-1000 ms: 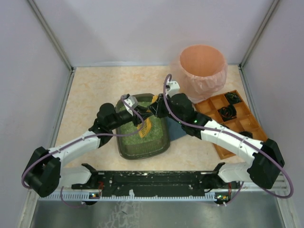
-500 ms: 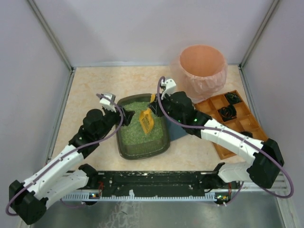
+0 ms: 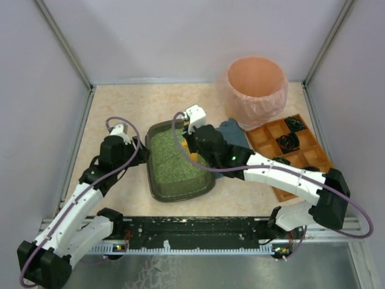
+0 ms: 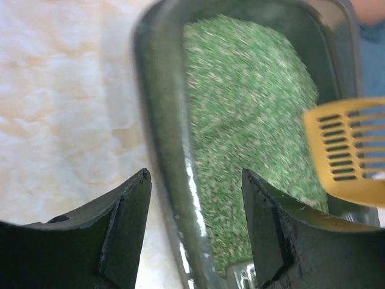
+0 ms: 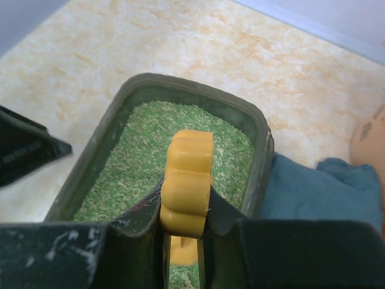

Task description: Clean the litter box

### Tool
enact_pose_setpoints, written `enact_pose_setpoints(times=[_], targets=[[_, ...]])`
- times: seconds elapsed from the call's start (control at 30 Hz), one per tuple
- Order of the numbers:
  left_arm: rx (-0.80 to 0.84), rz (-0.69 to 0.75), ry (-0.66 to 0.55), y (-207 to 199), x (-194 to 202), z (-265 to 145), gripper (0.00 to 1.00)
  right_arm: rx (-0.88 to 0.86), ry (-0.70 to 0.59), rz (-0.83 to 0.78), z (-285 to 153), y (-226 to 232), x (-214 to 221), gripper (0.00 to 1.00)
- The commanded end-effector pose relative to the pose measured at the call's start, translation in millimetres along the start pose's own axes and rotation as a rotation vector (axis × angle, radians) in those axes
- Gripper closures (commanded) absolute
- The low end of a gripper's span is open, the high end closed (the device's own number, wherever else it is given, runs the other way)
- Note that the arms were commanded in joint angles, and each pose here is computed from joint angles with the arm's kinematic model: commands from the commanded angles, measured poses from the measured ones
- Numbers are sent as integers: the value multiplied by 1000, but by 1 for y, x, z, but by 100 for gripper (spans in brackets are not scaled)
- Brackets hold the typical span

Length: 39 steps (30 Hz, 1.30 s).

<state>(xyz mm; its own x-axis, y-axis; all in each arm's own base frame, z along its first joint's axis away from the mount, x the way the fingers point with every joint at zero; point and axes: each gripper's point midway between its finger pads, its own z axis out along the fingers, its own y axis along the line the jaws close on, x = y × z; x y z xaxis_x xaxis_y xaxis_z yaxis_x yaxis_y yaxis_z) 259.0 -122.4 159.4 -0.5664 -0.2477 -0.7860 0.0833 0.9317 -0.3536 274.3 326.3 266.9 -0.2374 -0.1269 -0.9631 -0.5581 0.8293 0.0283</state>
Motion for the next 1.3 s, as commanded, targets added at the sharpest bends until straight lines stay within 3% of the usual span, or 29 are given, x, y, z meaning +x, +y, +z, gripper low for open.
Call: enact_pose_setpoints(times=[0.0, 0.2, 0.43, 0.73, 0.97, 1.27], targets=[[11, -111, -5, 14, -18, -8, 33, 250, -76, -67, -7, -15, -32, 100], [-29, -165, -3, 43, -21, -8, 33, 441, -31, -185, -7, 1, -17, 100], [-84, -151, -163, 54, -51, -32, 31, 553, 64, -331, 7, 21, 18, 100], [-194, -168, -181, 75, -50, -35, 30, 540, 177, -384, 14, 29, 52, 100], [-192, -167, -164, 77, -47, -29, 29, 444, 316, -317, 14, 36, 97, 100], [-170, -165, -141, 74, -42, -24, 28, 293, 345, -26, 23, 58, 112, 100]])
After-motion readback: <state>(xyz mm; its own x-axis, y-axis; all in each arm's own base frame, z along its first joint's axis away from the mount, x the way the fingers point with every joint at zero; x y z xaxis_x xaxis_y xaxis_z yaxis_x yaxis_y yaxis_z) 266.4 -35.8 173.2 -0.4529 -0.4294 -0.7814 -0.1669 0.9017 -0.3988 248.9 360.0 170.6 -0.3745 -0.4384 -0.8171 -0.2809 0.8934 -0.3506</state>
